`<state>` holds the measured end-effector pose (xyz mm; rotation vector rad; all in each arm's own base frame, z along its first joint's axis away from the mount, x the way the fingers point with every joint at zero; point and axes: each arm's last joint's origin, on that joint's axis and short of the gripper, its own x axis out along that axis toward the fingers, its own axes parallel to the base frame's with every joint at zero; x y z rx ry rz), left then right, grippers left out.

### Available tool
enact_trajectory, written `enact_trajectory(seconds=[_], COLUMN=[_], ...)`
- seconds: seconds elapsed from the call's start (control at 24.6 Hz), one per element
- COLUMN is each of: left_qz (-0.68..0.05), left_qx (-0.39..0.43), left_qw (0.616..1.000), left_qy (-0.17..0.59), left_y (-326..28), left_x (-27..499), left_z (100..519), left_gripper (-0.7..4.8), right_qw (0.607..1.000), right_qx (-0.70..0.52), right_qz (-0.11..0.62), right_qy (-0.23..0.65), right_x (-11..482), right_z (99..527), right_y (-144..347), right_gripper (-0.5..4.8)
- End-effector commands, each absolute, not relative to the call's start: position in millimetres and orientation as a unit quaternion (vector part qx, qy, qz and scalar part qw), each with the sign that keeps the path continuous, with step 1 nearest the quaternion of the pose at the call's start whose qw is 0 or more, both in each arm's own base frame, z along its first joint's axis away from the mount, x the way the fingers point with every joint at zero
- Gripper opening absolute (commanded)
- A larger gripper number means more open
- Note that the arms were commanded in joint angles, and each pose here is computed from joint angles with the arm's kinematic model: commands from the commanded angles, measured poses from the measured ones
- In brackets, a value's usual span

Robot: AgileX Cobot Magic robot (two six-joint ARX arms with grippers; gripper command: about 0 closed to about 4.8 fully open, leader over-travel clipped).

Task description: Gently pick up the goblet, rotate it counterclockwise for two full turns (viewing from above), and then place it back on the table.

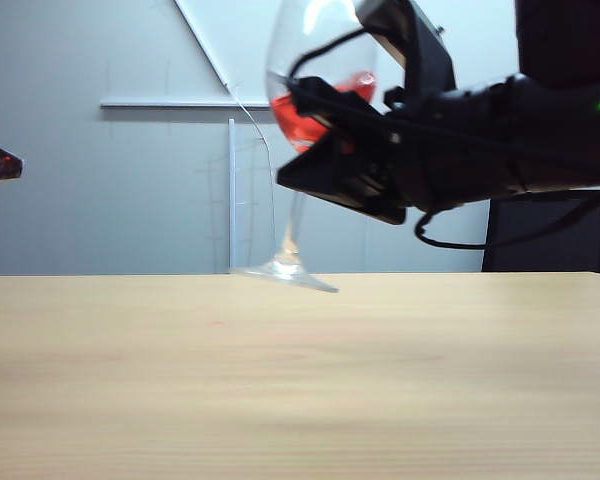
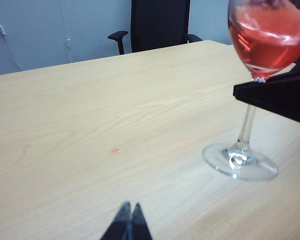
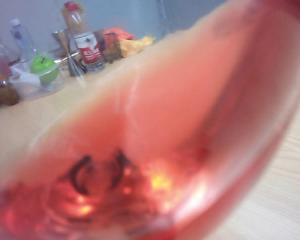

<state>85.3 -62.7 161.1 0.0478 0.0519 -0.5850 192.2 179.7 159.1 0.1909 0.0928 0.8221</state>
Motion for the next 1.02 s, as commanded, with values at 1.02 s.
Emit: enact_trajectory(seconds=[1.02], left_qz=[-0.289], left_qx=[0.014], left_qw=[0.957], left_qy=[0.0], left_y=[-61.3], left_x=[83.3], left_z=[166.6], left_gripper=[-0.05], right_qw=[0.933], right_qx=[0.0], right_qz=[0.358], right_qy=[0.024], right_x=[258.5], right_z=[127.4], right_y=[199.1], right_gripper=[-0.02])
